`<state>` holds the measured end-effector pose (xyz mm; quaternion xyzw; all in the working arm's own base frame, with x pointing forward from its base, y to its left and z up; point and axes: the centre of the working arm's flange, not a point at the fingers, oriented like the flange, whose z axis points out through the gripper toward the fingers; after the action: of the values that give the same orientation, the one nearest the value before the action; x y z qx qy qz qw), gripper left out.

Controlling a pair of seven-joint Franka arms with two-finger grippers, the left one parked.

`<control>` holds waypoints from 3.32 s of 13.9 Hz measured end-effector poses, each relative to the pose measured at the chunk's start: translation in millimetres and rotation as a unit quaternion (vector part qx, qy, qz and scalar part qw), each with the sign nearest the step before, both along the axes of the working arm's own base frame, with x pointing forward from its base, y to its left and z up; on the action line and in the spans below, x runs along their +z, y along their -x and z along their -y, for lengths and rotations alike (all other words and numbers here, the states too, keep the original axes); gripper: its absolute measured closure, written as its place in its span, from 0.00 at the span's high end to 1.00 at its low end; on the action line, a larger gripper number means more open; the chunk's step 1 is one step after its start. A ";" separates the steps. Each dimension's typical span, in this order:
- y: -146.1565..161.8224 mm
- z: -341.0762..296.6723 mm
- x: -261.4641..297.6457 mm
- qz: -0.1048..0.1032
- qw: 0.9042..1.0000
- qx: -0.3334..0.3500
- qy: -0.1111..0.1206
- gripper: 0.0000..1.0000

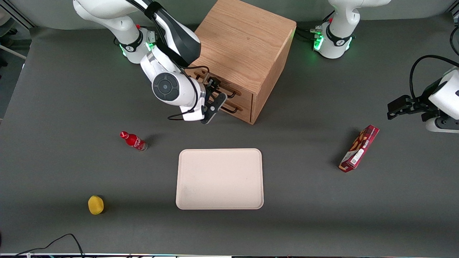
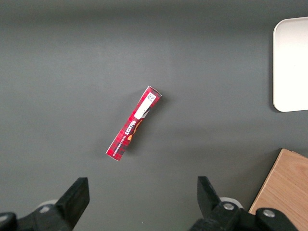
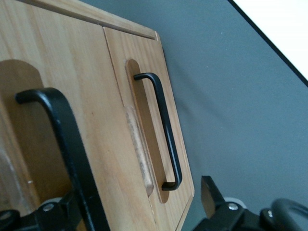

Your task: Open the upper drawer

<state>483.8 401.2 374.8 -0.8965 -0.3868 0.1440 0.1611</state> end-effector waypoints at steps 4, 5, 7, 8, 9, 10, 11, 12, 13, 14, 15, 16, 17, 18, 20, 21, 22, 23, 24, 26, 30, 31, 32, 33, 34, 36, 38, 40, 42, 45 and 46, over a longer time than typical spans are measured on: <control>0.3 -1.4 -0.6 0.007 1.000 0.005 0.004 1.00; 0.4 -1.7 -0.5 0.008 1.000 0.006 0.004 1.00; 0.1 -1.7 -0.2 0.010 1.000 0.007 0.005 1.00; -0.2 -1.5 0.0 0.012 1.000 0.008 0.006 1.00; -1.0 -1.2 0.6 0.015 1.000 0.009 0.008 1.00; -1.9 -0.9 1.5 0.018 1.000 0.011 0.010 1.00; -3.2 -0.2 2.1 0.022 1.000 0.011 0.011 1.00; -6.8 2.3 3.0 0.027 1.000 0.009 0.012 1.00; -12.2 6.3 4.0 0.032 0.999 0.005 0.013 1.00; -18.0 10.4 4.5 0.036 0.999 0.000 0.013 1.00; -23.2 13.3 4.5 0.038 0.999 -0.004 0.013 1.00; -30.6 14.9 3.9 0.039 0.999 -0.008 0.010 1.00; -33.5 14.8 3.5 0.040 0.999 -0.010 0.009 1.00; -36.5 14.9 3.3 0.040 0.999 -0.011 0.007 1.00; -44.2 17.9 1.9 0.041 0.999 -0.016 0.005 1.00; -48.9 20.5 1.0 0.040 0.999 -0.020 0.004 1.00; -53.9 23.0 0.5 0.041 0.999 -0.023 0.002 1.00; -58.6 26.1 -0.7 0.042 0.999 -0.024 0.002 1.00; -62.7 29.5 -1.9 0.045 0.999 -0.023 0.003 1.00; -69.9 34.8 -3.8 0.048 0.999 -0.024 0.005 1.00; -79.9 44.7 -7.3 0.051 0.998 -0.025 0.006 1.00; -82.2 47.7 -7.3 0.052 0.998 -0.024 0.005 1.00; -84.5 50.8 -7.6 0.053 0.998 -0.024 0.005 1.00; -87.2 53.8 -8.2 0.054 0.998 -0.025 0.005 1.00; -89.9 55.9 -7.8 0.055 0.998 -0.025 0.004 1.00; -95.0 59.5 -8.0 0.057 0.998 -0.027 0.005 1.00; -100.9 63.3 -7.6 0.059 0.998 -0.028 0.007 1.00; -106.9 65.3 -8.0 0.059 0.998 -0.028 0.008 1.00; -112.3 69.5 -8.5 0.058 0.998 -0.029 0.009 1.00; -122.3 80.4 -9.0 0.063 0.997 -0.030 0.010 1.00; -125.6 84.8 -9.2 0.064 0.997 -0.031 0.009 1.00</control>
<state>609.5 316.5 365.6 -0.9167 -0.3672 0.0854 0.1321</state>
